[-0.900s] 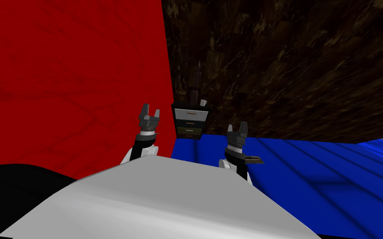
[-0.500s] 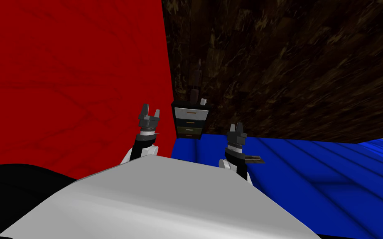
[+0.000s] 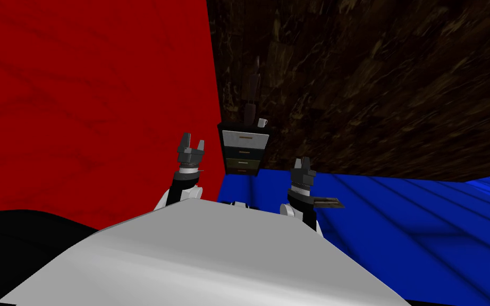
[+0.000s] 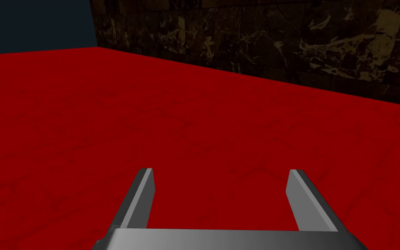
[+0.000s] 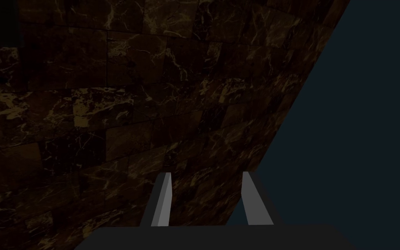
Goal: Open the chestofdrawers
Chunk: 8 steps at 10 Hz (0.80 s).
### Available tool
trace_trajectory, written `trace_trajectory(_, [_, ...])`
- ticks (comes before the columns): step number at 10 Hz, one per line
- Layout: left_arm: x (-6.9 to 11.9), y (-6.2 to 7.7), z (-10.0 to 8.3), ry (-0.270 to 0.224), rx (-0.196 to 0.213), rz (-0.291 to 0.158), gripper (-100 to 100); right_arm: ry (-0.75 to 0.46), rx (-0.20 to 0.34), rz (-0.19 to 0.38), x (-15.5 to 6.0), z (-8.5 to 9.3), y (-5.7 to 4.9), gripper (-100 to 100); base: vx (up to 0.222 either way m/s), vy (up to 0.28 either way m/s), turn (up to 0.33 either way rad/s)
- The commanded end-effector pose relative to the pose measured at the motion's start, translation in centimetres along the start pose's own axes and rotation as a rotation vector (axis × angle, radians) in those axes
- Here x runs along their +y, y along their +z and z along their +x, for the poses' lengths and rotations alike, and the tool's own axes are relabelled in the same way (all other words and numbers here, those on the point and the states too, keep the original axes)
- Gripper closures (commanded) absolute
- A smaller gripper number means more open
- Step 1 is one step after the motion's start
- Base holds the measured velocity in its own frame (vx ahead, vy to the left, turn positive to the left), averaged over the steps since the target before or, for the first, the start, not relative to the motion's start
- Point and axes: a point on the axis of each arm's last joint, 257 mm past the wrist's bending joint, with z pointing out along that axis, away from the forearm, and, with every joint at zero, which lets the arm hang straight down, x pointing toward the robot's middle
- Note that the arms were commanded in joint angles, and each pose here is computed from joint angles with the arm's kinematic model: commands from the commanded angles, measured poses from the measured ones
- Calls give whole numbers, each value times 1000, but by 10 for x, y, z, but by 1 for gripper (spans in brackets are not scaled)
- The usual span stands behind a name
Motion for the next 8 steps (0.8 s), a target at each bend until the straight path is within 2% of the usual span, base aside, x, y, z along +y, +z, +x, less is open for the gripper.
trace_trajectory(1, [4,0,4,11,35,-14,-100,0,0,0,0,0,0,0,24,-11,-4])
trace_trajectory(4, [17,1,10,34,90,-57,-100,0,0,1,0,0,0,0,64,-28,-6])
trace_trajectory(8, [39,2,11,56,118,-132,-100,0,0,1,0,0,0,0,95,-40,-9])
